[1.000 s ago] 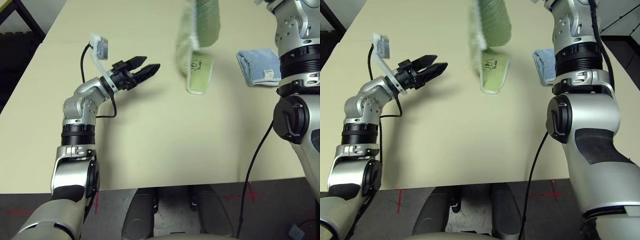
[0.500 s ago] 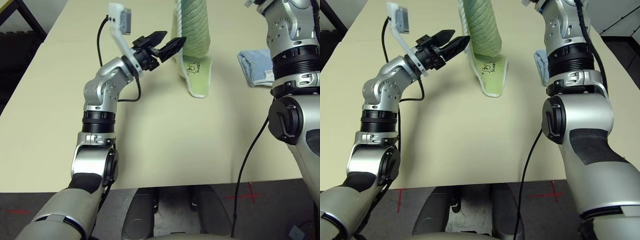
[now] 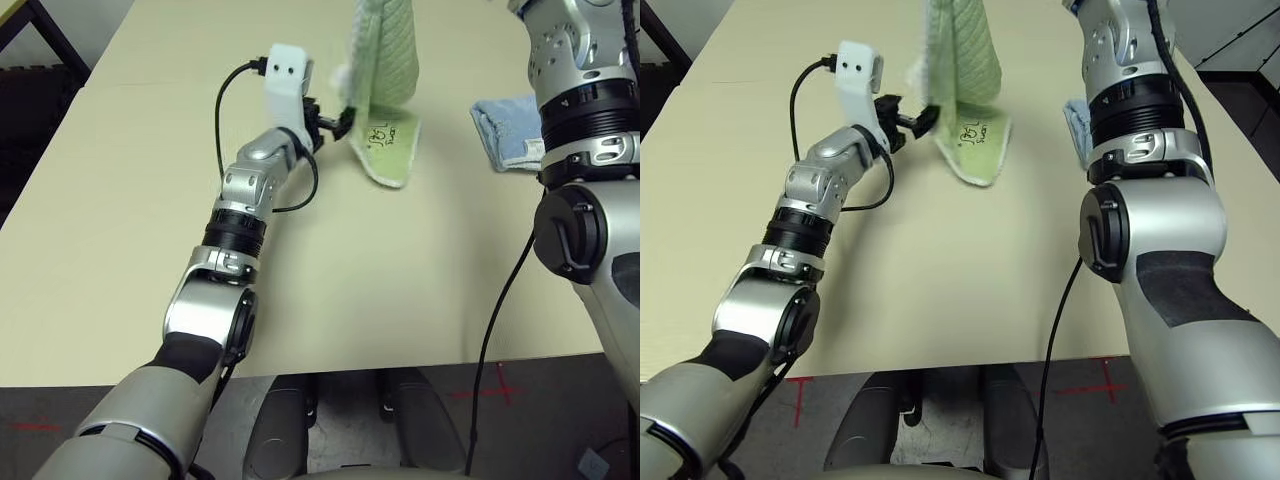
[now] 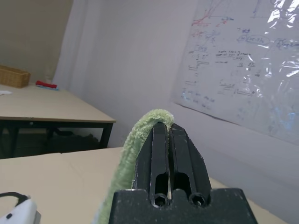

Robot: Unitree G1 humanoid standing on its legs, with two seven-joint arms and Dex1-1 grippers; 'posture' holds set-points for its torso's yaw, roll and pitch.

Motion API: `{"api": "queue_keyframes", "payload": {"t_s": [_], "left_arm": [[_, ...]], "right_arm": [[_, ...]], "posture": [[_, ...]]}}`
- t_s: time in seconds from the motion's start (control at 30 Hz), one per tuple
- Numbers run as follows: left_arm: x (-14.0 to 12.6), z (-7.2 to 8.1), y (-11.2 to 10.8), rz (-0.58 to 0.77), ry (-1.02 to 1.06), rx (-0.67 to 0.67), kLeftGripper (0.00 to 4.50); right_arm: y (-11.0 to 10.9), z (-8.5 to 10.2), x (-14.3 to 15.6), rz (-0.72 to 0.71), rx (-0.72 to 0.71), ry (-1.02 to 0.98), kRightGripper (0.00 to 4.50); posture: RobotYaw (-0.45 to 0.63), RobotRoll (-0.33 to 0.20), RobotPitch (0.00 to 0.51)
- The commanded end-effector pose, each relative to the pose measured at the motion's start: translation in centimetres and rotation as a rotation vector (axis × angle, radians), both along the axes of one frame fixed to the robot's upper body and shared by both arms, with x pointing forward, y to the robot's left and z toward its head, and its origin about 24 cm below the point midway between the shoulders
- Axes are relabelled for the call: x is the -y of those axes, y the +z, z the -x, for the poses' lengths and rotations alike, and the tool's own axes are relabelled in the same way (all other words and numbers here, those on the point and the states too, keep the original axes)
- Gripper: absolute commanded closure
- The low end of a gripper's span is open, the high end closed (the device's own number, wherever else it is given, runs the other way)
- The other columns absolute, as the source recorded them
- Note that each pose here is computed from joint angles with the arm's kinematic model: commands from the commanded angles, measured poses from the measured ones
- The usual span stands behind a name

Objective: Fold the towel and set it aside.

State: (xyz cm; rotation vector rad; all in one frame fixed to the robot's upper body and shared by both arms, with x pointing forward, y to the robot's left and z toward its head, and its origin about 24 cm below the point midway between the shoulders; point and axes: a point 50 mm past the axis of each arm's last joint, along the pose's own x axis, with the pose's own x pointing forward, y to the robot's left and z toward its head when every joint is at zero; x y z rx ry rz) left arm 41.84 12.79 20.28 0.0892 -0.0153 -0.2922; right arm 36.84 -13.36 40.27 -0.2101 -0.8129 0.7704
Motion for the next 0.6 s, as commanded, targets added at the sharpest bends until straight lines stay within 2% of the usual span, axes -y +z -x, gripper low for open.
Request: {"api": "queue_keyframes", "payload": {"t_s": [0.03, 0.13, 0.3, 0.47, 0.6], "left_arm": [[-1.6, -0.3, -0.5, -0.02, 0.022, 0.0, 0.0], [-2.2, -0.1, -0.7, -0.018, -0.043, -0.001, 0.0], [-1.8, 0.6, -1.2, 0.013, -0.219, -0.024, 0.0], [-2.3, 1.6, -2.4, 0.009, -0.379, -0.145, 0.0], [-3.4, 2.2, -3.5, -0.012, -0.374, -0.216, 0.0]], "right_arm": [[1.5, 0.7, 1.2, -0.05, 0.04, -0.016, 4.49], [1.6, 0.7, 1.6, -0.049, 0.042, -0.029, 4.49], [1.5, 0.6, 1.7, -0.048, 0.04, -0.033, 4.49], [1.6, 0.6, 1.5, -0.049, 0.042, -0.035, 4.49], [2.0, 0.6, 1.7, -0.052, 0.052, -0.043, 4.49]], "posture": [[0.0, 0.0, 0.235], [0.0, 0.0, 0.231], [0.01, 0.0, 0.227], [0.02, 0.0, 0.223], [0.02, 0.0, 0.221]]}}
